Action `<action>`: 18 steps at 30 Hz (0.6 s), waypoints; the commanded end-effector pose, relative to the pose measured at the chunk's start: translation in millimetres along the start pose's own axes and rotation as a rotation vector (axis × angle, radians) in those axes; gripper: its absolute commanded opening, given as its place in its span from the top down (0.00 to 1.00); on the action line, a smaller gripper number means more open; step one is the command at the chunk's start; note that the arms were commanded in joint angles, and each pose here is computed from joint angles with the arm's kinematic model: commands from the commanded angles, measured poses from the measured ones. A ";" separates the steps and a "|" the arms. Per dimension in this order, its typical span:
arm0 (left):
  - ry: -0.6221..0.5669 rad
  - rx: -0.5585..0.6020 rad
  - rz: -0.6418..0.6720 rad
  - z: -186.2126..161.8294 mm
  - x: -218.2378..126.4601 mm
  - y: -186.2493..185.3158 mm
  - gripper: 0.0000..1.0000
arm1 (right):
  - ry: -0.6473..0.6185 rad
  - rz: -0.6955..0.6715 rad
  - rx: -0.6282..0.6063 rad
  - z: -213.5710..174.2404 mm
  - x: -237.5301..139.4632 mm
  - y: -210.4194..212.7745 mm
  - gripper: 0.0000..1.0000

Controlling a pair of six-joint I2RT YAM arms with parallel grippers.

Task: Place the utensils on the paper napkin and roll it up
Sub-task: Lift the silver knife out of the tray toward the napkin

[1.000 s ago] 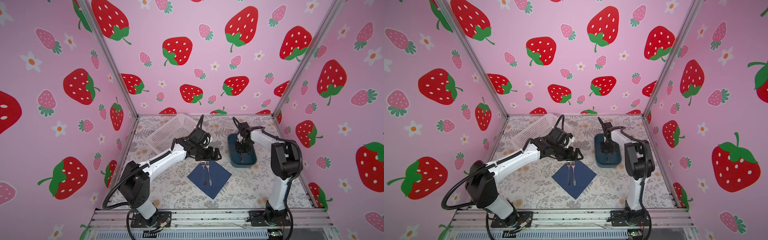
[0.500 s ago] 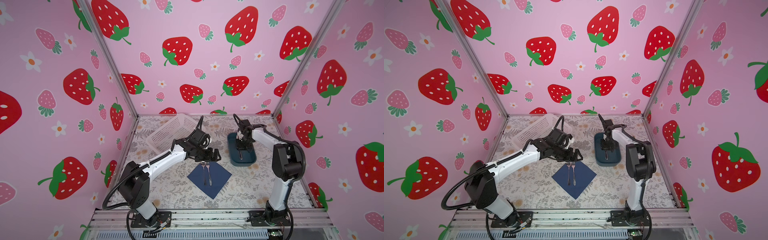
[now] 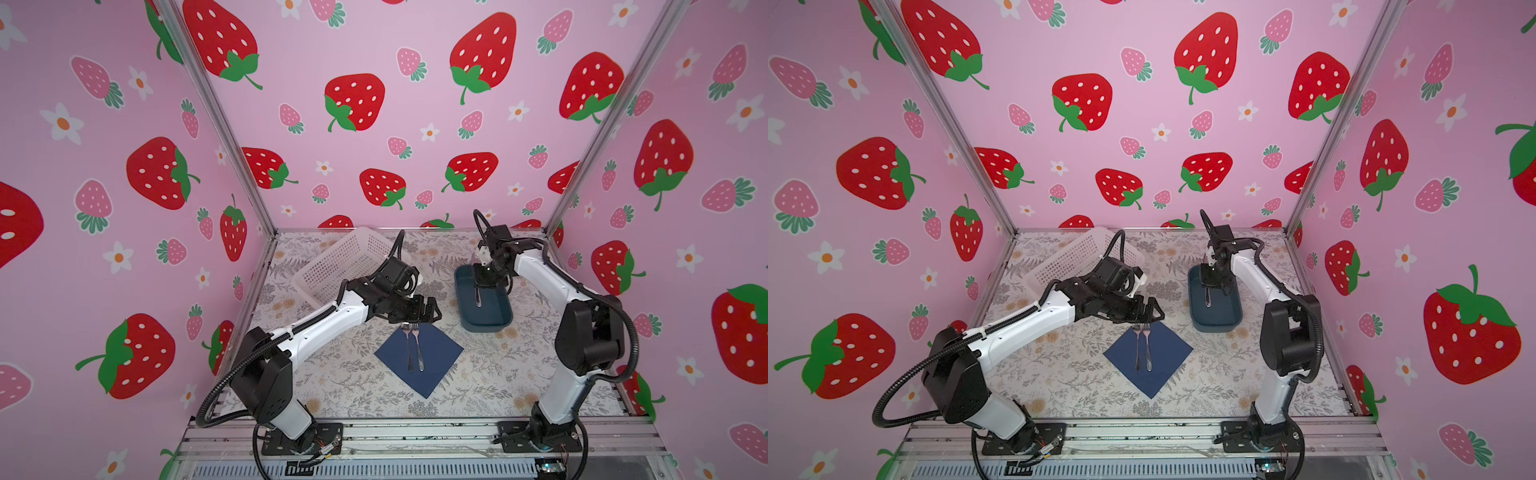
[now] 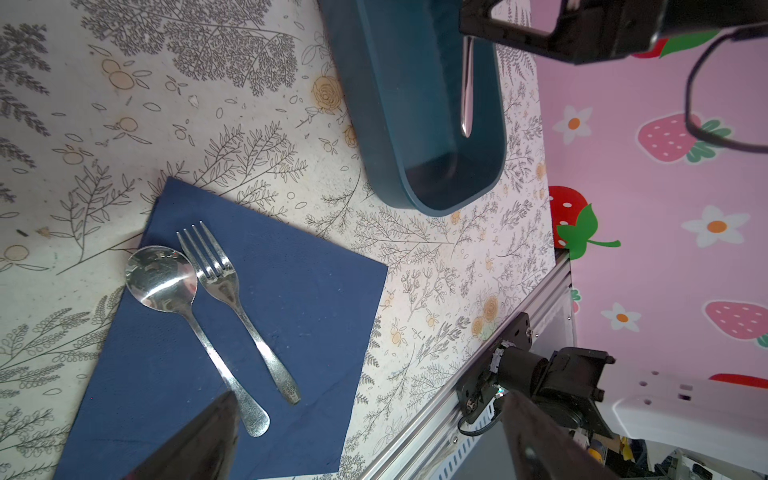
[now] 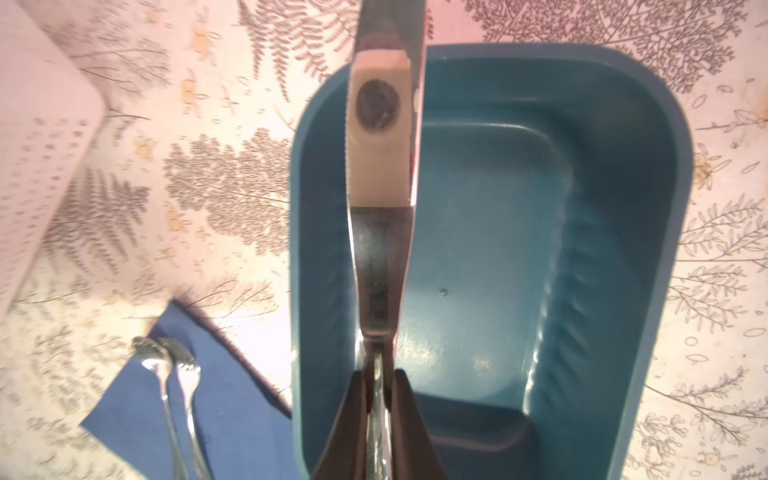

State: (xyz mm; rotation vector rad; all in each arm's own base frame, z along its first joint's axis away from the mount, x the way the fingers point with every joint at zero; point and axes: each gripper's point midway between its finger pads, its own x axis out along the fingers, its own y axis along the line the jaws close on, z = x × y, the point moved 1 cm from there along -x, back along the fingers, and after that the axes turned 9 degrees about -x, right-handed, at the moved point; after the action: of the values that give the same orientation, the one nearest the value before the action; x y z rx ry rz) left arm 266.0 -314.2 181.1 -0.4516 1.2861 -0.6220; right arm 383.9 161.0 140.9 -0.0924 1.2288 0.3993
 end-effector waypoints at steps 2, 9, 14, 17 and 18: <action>-0.010 -0.014 0.007 -3.9 -3.3 4.4 0.00 | -0.004 0.073 -0.020 -6.7 -20.3 24.6 0.93; -0.027 -0.014 0.023 -7.1 -8.9 9.1 0.00 | -0.009 0.133 -0.046 -24.1 -22.2 66.6 0.93; -0.042 -0.027 0.042 -11.8 -12.0 16.9 0.00 | 0.009 0.173 -0.054 -43.7 -11.0 96.0 0.93; -0.053 -0.045 0.057 -14.6 -14.4 24.1 0.00 | 0.021 0.192 -0.055 -55.1 -2.8 110.8 0.93; -0.057 -0.052 0.059 -15.2 -15.2 25.9 0.00 | 0.022 0.200 -0.057 -57.9 -0.4 116.6 0.93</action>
State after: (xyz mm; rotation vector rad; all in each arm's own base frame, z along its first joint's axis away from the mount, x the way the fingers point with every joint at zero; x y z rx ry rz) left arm 253.4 -292.5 174.3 -0.4576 1.2714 -0.5604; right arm 298.6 239.7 132.8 -0.0760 1.2776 0.5917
